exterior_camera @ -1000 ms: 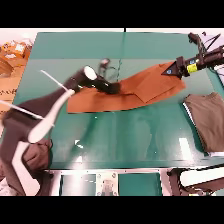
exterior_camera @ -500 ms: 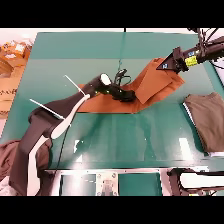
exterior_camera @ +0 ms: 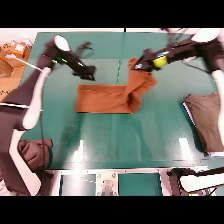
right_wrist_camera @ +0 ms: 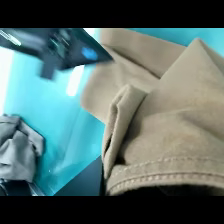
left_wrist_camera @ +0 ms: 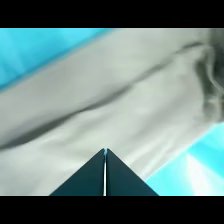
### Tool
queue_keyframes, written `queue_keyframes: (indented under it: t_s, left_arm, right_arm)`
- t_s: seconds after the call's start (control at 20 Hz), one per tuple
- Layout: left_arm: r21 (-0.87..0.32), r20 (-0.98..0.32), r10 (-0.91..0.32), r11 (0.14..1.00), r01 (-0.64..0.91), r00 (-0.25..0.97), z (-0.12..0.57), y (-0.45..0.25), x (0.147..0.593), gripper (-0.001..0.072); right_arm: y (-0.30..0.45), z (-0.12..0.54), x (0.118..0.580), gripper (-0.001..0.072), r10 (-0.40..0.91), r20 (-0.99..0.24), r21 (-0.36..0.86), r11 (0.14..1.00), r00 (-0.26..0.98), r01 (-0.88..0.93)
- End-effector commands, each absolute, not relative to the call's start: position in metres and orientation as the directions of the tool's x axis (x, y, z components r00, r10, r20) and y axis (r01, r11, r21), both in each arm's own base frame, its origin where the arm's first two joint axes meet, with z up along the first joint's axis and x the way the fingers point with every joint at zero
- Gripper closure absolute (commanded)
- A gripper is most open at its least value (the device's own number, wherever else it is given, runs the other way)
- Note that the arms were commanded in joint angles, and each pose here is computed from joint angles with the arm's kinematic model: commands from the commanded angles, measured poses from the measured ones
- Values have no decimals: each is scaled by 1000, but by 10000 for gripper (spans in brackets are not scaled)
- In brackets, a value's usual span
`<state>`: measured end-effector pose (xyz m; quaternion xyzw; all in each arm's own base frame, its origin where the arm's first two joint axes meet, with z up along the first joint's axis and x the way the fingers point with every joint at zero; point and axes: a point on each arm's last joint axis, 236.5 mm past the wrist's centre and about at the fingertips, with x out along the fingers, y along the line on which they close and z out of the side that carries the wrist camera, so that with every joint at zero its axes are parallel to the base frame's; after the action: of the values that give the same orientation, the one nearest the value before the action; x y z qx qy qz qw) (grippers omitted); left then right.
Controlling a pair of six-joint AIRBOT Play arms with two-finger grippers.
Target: Fold the shirts.
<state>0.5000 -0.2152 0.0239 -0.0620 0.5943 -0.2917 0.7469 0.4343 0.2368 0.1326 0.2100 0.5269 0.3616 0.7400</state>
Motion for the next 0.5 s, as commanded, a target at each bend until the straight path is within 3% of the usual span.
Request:
queue_keyframes:
  t_s: [0.0, 0.1, 0.15, 0.2, 0.25, 0.45]
  left_arm:
    - [-385, -875, -443, 882, 271, 195, 58, -133, 506, 688]
    - [-383, -872, -433, 894, 235, 228, 68, -108, 509, 688]
    - [-386, -873, -432, 896, 221, 226, 69, -100, 508, 688]
    - [-387, -876, -429, 898, 209, 218, 68, -93, 506, 687]
    - [-388, -878, -427, 899, 201, 215, 67, -88, 505, 688]
    - [-387, -877, -425, 901, 194, 224, 68, -84, 507, 688]
  right_arm:
    - [345, 97, 443, 695, 827, -537, 765, 561, 169, -317]
    - [412, 64, 448, 694, 866, -463, 805, 499, 188, -320]
    - [443, 43, 443, 628, 880, -437, 822, 475, 186, -315]
    - [470, 21, 437, 306, 891, -414, 849, 452, 187, -274]
    - [488, 1, 433, 98, 897, -397, 871, 435, 192, -228]
    - [482, -15, 442, 101, 914, -364, 902, 393, 177, -176]
